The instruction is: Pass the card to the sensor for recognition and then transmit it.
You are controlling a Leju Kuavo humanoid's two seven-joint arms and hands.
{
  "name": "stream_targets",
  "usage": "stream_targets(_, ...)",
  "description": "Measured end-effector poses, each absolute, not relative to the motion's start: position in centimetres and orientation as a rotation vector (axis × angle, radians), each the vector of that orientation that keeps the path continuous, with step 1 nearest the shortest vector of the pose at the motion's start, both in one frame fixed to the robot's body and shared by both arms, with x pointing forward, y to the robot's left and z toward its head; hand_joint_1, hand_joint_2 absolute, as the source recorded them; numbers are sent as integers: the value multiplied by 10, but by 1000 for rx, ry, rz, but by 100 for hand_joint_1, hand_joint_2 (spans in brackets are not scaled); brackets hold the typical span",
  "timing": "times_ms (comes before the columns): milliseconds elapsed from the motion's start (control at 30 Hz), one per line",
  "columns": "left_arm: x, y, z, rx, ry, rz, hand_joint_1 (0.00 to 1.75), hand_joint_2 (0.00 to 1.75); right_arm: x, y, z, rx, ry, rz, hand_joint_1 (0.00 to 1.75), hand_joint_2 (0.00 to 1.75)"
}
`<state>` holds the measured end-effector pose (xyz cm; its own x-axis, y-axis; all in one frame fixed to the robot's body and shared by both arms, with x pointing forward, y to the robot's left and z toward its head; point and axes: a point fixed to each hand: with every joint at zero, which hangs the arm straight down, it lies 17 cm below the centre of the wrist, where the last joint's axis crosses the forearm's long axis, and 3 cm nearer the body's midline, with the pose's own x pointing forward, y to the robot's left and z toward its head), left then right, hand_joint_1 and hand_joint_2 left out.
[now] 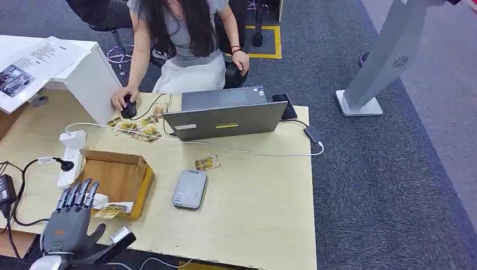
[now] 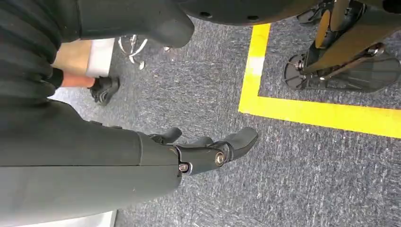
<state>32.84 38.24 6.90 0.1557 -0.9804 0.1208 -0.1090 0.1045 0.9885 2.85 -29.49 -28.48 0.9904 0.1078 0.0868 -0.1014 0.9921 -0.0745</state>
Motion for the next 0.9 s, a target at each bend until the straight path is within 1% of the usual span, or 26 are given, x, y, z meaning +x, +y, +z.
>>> stream_targets(67, 329, 383, 66, 1263, -1207, -957, 0, 175, 29, -295, -285, -71, -92, 110, 0, 175)
stream_targets(100, 329, 383, 64, 1261, -1204, -955, 175, 175, 29, -295, -285, -71, -92, 111, 0, 175)
stream_targets(333, 329, 382, 52, 1229, -1175, -976, 175, 175, 29, -295, -285, -70, -93, 116, 0, 175)
stream_targets(900, 328, 385, 47, 1217, -1169, -968, 175, 175, 30, -295, -285, -70, -94, 129, 0, 175)
